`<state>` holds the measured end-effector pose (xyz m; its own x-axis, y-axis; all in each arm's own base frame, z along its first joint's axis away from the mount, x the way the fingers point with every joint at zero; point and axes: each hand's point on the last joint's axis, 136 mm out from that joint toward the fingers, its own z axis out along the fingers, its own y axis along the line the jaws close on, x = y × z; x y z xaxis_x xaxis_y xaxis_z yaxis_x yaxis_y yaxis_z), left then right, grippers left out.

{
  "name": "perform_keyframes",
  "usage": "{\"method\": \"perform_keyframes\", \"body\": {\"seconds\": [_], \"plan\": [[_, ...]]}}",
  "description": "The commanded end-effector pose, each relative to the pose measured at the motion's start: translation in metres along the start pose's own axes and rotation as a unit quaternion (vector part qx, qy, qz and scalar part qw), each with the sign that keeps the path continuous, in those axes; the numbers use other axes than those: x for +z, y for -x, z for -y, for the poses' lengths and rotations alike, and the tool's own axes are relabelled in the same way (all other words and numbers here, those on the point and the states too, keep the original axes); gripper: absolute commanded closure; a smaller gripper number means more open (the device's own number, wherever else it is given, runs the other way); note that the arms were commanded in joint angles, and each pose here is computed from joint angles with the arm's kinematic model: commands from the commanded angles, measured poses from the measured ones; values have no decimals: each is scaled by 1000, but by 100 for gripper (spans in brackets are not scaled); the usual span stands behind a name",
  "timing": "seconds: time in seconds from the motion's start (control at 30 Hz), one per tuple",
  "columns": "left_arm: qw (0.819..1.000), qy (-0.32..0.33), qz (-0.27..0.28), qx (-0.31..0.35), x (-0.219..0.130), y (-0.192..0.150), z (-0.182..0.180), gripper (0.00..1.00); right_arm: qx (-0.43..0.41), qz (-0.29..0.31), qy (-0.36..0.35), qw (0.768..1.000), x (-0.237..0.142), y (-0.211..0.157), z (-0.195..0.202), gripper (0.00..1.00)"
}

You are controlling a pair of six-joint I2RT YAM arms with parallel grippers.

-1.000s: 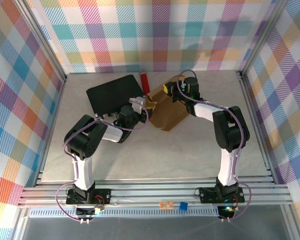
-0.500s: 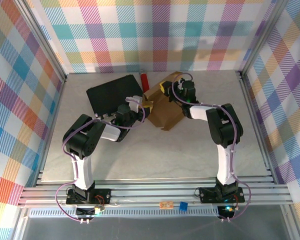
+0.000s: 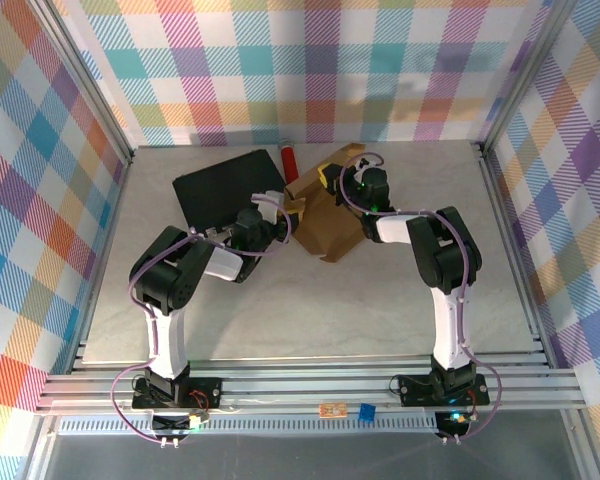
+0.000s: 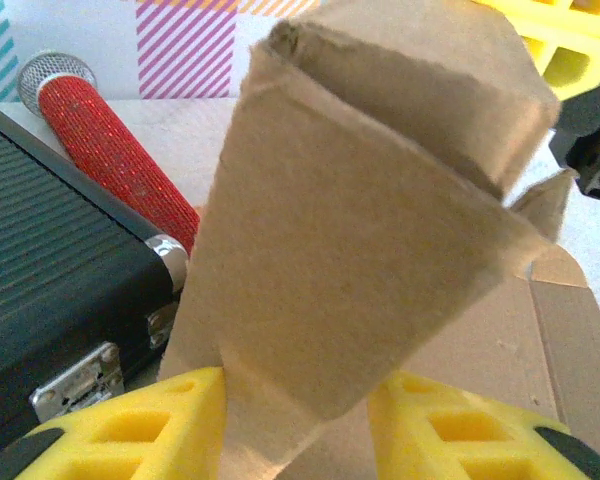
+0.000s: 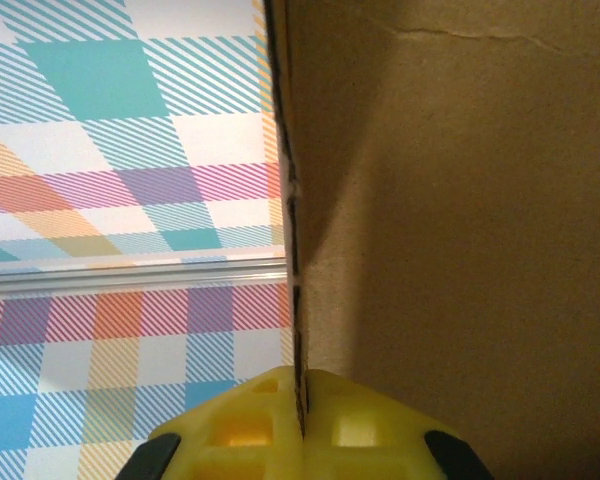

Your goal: Fold the paper box

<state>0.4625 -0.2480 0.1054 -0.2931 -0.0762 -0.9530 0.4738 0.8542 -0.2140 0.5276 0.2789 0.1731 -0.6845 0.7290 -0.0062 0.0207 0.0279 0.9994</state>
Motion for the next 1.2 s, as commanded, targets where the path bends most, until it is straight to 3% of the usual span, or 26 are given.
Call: {"method": "perform_keyframes", "body": {"seconds": [0.0, 0.2, 0.43, 0.57, 1.0, 1.17], "plan": [[999, 7, 50, 4, 7, 26, 2, 56, 13, 2, -25, 1000, 0, -4, 27, 100], [998, 24, 56, 20, 13, 30, 4, 54, 18, 2, -28, 999, 2, -4, 26, 100], [996, 55, 54, 35, 20, 31, 2, 59, 22, 1, -30, 999, 4, -3, 25, 100], [995, 79, 48, 47, 26, 29, 2, 65, 25, 1, -30, 999, 5, -3, 24, 100], [991, 114, 47, 55, 33, 28, 4, 99, 38, 8, -38, 999, 4, 0, 29, 100], [990, 124, 34, 60, 36, 28, 5, 100, 41, 13, -37, 998, 3, 0, 24, 100]]}}
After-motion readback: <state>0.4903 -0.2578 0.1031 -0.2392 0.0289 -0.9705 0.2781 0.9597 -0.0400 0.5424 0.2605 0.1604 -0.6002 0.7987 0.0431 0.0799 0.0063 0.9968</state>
